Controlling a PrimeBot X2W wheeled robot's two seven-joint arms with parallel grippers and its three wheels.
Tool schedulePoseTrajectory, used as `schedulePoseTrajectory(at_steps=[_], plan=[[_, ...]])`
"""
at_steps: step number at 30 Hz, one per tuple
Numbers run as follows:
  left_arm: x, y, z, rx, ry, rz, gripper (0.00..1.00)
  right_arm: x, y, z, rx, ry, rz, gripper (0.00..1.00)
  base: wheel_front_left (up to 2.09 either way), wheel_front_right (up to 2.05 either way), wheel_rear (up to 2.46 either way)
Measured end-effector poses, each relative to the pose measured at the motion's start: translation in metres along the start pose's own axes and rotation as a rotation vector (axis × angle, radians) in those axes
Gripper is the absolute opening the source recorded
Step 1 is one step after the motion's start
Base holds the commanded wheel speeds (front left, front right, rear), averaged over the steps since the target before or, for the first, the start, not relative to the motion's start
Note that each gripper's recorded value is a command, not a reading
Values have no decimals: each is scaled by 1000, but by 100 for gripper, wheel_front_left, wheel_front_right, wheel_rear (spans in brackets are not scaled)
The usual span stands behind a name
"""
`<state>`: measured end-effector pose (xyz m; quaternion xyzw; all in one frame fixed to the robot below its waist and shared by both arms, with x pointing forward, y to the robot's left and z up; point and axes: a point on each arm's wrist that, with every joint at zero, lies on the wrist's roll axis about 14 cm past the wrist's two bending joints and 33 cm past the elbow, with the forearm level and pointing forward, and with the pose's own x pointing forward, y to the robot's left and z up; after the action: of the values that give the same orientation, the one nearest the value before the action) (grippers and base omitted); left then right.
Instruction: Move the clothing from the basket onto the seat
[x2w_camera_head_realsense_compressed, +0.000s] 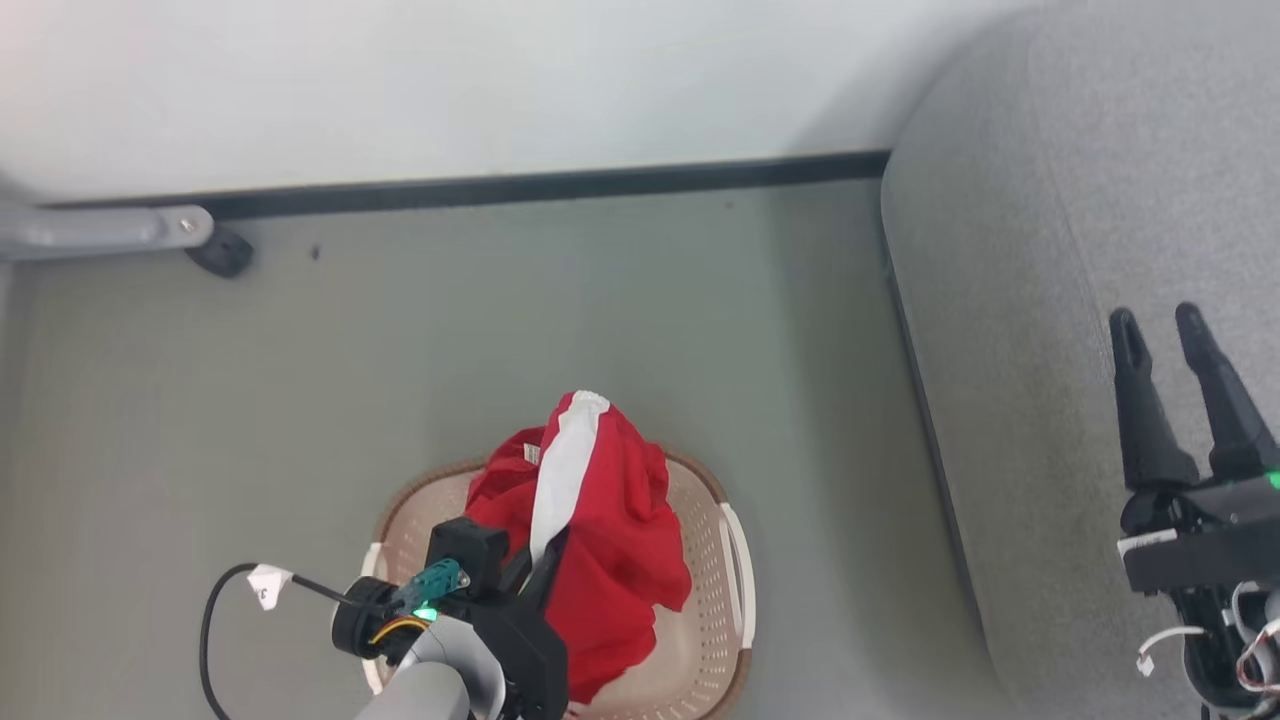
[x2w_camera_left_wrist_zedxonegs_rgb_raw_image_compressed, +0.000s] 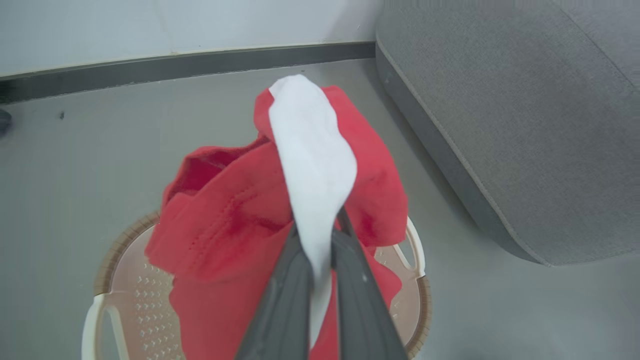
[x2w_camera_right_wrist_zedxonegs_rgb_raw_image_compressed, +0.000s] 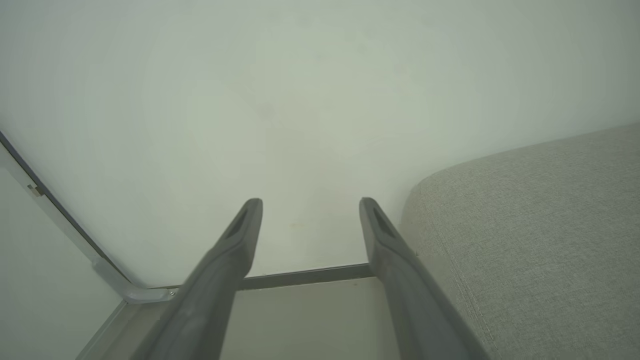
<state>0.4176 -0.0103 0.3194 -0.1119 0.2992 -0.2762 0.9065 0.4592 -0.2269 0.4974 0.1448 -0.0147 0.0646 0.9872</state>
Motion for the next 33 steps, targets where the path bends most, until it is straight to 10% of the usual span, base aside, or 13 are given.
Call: schedulePoseTrajectory(at_steps=[33], plan=[[-117, -61, 181, 198, -605, -79, 0, -72, 55, 47, 35, -118, 96, 100, 0, 0, 0]])
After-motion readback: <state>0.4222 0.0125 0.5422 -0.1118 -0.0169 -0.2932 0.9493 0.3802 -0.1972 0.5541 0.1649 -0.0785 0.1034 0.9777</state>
